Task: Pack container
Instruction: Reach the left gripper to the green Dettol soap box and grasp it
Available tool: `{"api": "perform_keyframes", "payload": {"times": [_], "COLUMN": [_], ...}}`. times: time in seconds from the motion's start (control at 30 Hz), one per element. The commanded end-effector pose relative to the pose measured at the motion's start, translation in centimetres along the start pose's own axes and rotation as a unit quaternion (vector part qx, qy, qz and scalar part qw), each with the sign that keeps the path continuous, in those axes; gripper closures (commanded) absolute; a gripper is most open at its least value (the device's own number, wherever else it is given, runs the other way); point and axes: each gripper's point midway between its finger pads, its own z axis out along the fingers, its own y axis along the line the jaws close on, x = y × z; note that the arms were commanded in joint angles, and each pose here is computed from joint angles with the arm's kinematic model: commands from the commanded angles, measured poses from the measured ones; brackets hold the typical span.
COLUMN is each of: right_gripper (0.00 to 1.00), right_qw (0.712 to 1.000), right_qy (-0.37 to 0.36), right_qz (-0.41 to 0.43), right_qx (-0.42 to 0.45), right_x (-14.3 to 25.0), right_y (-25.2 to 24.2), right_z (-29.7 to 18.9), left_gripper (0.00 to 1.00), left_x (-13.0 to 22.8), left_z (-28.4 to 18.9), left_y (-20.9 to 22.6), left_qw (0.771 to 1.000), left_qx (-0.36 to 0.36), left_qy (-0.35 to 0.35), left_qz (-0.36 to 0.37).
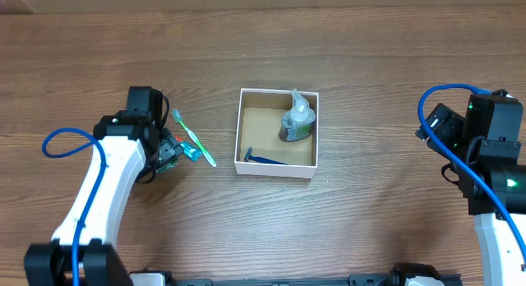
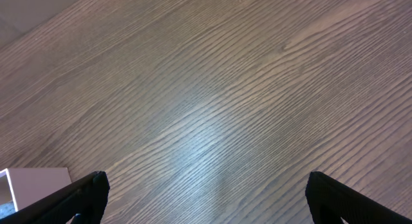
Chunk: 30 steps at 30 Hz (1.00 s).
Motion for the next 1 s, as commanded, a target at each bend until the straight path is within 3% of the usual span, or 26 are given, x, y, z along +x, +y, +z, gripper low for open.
{"api": "perform_keyframes", "payload": {"times": [0.0, 0.47, 0.73, 0.9, 0.97], "right_gripper": [0.0, 0.0, 0.0, 0.0, 0.0], "right_qw": [1.0, 1.0, 1.0, 1.0, 1.0], "right_qy": [-0.013, -0.013, -0.013, -0.013, -0.013], "right_qz": [0.006, 0.006, 0.006, 0.006, 0.006], "right_qx": [-0.004, -0.004, -0.004, -0.004, -0.004], "right_x": [-0.7, -0.7, -0.7, -0.7, -0.7], "right_y": [0.1, 0.1, 0.1, 0.1, 0.1], "right_z": [-0.6, -0.6, -0.6, -0.6, -0.6], "left_gripper": [0.0, 0.02, 0.11, 0.17, 0.24], "left_x": [-0.5, -2.0, -2.1, -0.8, -0.3], "left_z": [1.6, 4.9, 8.8, 10.9, 11.2], "left_y": [0.3, -2.1, -0.7, -2.4, -2.6], "left_qw": [1.0, 1.0, 0.998, 0.994, 0.993], "left_qx": [-0.012, 0.016, -0.009, 0.039, 0.042], "left_qy": [0.012, 0.01, 0.049, 0.097, 0.111], "left_qz": [-0.016, -0.015, -0.041, -0.008, -0.005]}}
